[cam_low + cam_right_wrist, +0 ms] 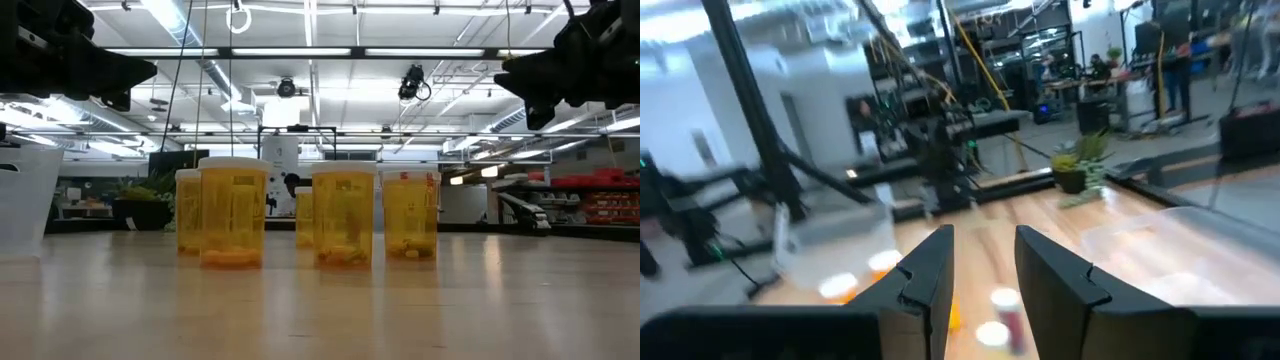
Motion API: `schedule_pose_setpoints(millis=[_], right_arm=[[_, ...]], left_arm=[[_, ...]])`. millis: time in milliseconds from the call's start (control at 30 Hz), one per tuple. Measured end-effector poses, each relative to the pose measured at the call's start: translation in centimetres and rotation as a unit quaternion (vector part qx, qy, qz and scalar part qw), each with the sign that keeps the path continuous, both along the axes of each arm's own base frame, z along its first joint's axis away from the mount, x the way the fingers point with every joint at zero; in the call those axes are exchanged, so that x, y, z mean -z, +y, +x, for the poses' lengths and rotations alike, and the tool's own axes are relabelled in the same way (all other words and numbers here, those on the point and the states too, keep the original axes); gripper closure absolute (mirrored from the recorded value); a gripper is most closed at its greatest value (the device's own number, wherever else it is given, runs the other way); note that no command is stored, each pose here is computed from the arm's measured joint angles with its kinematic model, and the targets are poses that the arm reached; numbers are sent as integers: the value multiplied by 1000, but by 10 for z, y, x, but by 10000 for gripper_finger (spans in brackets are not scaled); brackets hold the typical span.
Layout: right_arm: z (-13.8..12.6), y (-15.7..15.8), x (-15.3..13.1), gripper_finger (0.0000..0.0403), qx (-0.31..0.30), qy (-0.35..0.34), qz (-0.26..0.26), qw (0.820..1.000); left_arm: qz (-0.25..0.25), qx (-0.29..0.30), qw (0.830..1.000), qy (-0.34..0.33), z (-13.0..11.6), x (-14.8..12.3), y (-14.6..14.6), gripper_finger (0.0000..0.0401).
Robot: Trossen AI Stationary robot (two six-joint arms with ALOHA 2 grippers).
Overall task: Pick and place medicine bottles into bin by pill shape (circle, oval)
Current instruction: Put the small yellow pill bottle into the top transparent bin
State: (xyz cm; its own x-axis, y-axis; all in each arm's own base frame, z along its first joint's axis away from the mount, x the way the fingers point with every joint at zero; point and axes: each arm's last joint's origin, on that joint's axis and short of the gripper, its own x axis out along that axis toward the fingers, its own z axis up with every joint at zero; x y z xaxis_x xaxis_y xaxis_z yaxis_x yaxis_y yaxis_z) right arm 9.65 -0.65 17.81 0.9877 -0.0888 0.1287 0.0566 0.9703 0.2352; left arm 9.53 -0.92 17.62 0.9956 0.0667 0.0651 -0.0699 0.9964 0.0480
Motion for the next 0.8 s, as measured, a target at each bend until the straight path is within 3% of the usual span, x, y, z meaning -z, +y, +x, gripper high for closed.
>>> schedule_pose_setpoints(millis=[267, 467, 800], right_arm=[[2, -4, -5, 287, 58, -23, 29, 998], [10, -7, 2, 287, 109, 17, 40, 993], [35, -8, -7, 287, 113, 104, 95, 984]], left_arm=[[0, 0, 1000, 0, 0, 0, 0, 367], [0, 0, 1000, 0, 0, 0, 0, 369], [0, 0, 1000, 0, 0, 0, 0, 370]])
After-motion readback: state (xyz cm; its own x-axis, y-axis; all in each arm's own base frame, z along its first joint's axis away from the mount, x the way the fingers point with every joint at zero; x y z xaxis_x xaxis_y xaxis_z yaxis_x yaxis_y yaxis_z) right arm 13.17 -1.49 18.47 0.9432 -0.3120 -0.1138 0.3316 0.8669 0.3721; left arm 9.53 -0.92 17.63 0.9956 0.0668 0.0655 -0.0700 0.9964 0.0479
